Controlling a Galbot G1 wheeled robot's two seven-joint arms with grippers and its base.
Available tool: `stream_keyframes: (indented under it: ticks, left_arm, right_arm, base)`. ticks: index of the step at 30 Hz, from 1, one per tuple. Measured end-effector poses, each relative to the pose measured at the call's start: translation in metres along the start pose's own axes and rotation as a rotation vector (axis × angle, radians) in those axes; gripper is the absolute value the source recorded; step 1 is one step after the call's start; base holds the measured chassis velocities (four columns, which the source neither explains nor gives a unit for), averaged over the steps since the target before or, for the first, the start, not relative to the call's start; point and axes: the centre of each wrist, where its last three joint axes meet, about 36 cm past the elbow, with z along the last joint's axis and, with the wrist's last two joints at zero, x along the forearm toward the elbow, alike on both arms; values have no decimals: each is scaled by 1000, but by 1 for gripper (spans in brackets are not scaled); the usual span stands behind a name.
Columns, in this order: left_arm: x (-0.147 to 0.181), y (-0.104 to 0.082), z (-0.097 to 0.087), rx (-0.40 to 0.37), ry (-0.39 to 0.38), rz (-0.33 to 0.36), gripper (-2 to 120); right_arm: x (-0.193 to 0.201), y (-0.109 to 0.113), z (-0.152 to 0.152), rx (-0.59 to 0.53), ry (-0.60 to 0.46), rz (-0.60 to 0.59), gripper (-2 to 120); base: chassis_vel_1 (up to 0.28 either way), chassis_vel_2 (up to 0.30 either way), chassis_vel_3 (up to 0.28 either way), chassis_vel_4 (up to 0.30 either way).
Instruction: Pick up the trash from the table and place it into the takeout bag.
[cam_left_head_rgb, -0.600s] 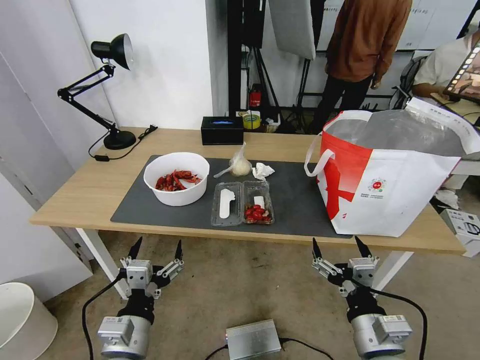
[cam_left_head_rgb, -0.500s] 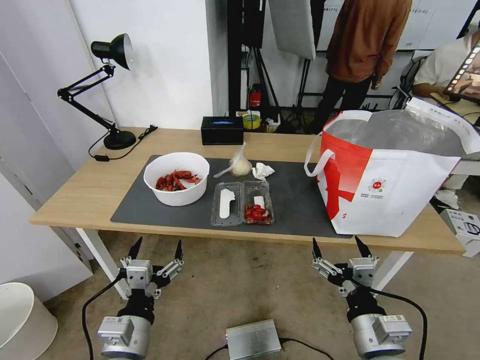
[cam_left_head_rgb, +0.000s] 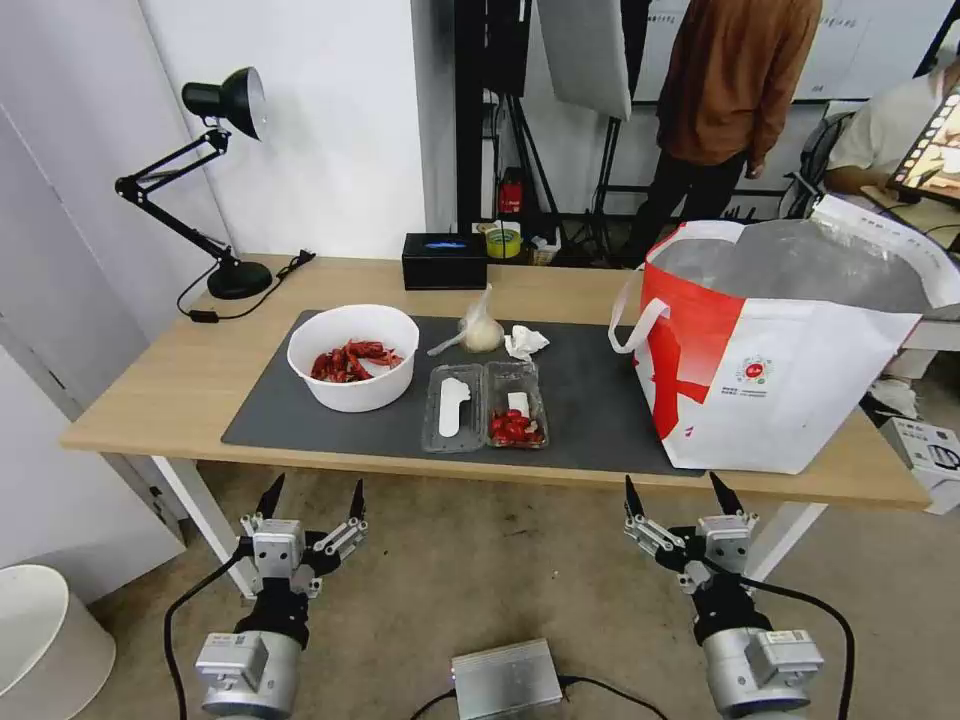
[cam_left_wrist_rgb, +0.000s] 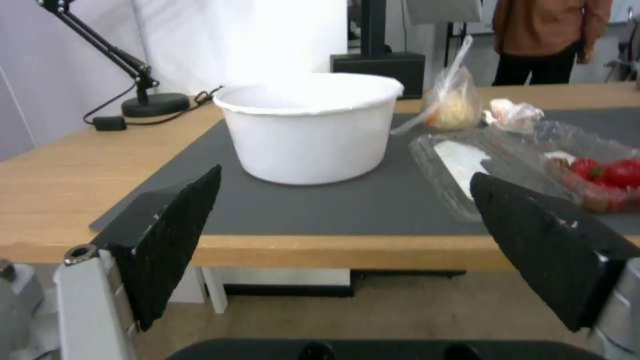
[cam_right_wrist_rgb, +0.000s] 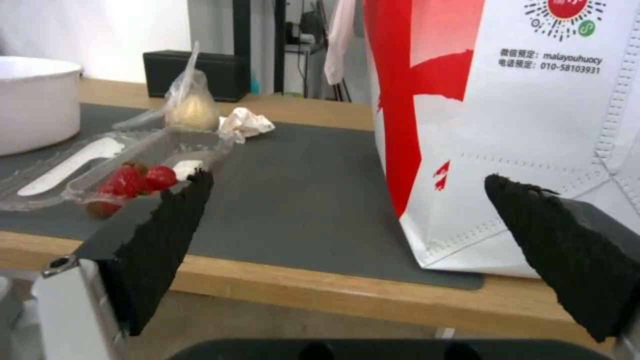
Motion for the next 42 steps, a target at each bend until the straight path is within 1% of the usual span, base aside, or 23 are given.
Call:
stream_keyframes:
  ticks: [2,4,6,8,9,13,14,17,20,23,27,28,32,33,38,40,42]
  left_arm:
    - [-3,-1,-1,12,-7,-3,100]
    - [-11,-6,-8,52,-30,-15,100]
    - [-13,-6,-10,57,-38,-10,100]
    - [-17,-9,-13,82,-43,-17,100]
    - [-17,-9,-13,82,-43,-17,100]
    - [-28,-17,-24,164,-49,-35,100]
    - [-28,-17,-24,164,-49,-35,100]
    - [-34,-24,-33,222,-32,-45,100]
    - [-36,-26,-36,242,-21,-49,100]
    - [-37,-26,-37,245,-18,-50,100]
    - [-37,-27,-38,256,-10,-52,100]
    - [-37,-27,-38,256,-10,-52,100]
    - [-38,-25,-45,340,41,-51,100]
    - [-38,-25,-45,340,41,-51,100]
    - [-38,-23,-56,456,123,-40,100]
    - [-38,-23,-58,471,135,-37,100]
    - [-38,-22,-63,524,176,-27,100]
  right_arm:
    - [-1,0,-1,-2,2,-3,100]
    - [-7,-2,-8,-9,4,-12,100]
    - [-10,-4,-10,-1,1,-24,100]
    - [-12,-5,-13,-3,6,-35,100]
    - [-12,-5,-13,-3,6,-35,100]
    - [-23,-9,-28,-9,16,-62,100]
    - [-23,-9,-28,-9,16,-62,100]
    - [-31,-11,-40,-3,37,-88,100]
    - [-36,-12,-48,8,56,-104,100]
    - [-39,-14,-55,21,74,-118,100]
    - [-45,-17,-70,69,125,-147,100]
    - [-45,-17,-70,69,125,-147,100]
    - [-50,-15,-73,110,175,-184,100]
    - [-50,-15,-73,110,175,-184,100]
    - [-52,-15,-71,112,184,-187,100]
    - [-52,-15,-70,113,185,-188,100]
    - [-52,-16,-70,112,185,-190,100]
  base:
    - [0,0,0,0]
    - [0,0,0,0]
    - [0,0,0,0]
    - [0,0,0,0]
    - [0,0,0,0]
    - [0,0,0,0]
    - [0,0,0,0]
    - [0,0,0,0]
    - [0,0,0,0]
    - [0,0,0,0]
    - [0,0,0,0]
    - [0,0,0,0]
    - [0,0,0,0]
    - [0,0,0,0]
    - [0,0,0,0]
    - [0,0,0,0]
    - [0,0,0,0]
